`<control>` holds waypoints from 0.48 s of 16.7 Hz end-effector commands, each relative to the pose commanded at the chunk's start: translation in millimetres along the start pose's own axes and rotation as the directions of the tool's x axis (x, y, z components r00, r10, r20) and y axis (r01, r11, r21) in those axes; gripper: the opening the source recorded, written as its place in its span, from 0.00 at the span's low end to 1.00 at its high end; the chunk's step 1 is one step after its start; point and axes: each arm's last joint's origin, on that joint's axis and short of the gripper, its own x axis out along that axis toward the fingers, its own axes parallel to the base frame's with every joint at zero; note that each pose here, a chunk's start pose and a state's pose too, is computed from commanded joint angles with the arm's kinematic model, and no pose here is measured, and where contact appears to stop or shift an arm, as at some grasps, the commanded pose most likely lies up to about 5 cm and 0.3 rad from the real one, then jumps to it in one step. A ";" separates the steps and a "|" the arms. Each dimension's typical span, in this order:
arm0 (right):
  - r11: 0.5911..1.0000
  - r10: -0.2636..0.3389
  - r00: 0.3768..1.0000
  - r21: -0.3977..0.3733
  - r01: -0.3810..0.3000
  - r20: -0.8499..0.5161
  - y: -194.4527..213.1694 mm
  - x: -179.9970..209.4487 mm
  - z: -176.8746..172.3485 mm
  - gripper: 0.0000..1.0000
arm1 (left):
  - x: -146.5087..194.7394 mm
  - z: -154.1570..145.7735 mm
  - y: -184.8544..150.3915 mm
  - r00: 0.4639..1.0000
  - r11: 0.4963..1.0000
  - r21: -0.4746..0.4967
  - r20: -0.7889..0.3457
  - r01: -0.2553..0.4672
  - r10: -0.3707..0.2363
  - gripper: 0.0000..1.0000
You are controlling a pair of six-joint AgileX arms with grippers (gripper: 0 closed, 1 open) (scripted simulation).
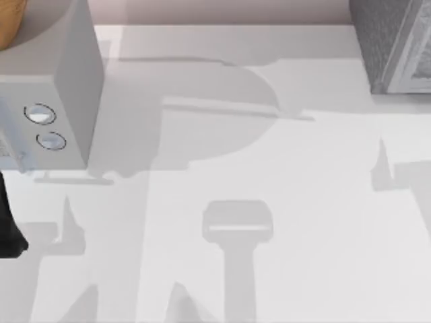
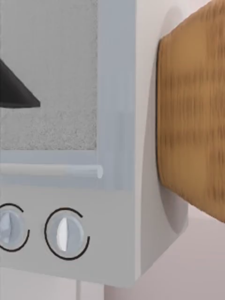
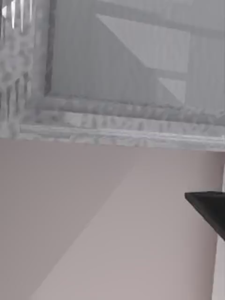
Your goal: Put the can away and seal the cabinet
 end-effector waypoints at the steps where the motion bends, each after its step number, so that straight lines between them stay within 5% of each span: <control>1: 1.000 -0.003 1.000 0.005 0.003 -0.012 0.7 -8.5 -27.8 1.00 | 0.0 0.0 0.0 1.000 1.000 0.000 0.000 0.000 0.000 1.00; 8: 0.998 -0.036 0.998 0.042 0.038 -0.052 4.2 -31.8 -162.1 1.00 | 0.0 0.0 0.0 1.000 1.000 0.000 0.000 0.000 0.000 1.00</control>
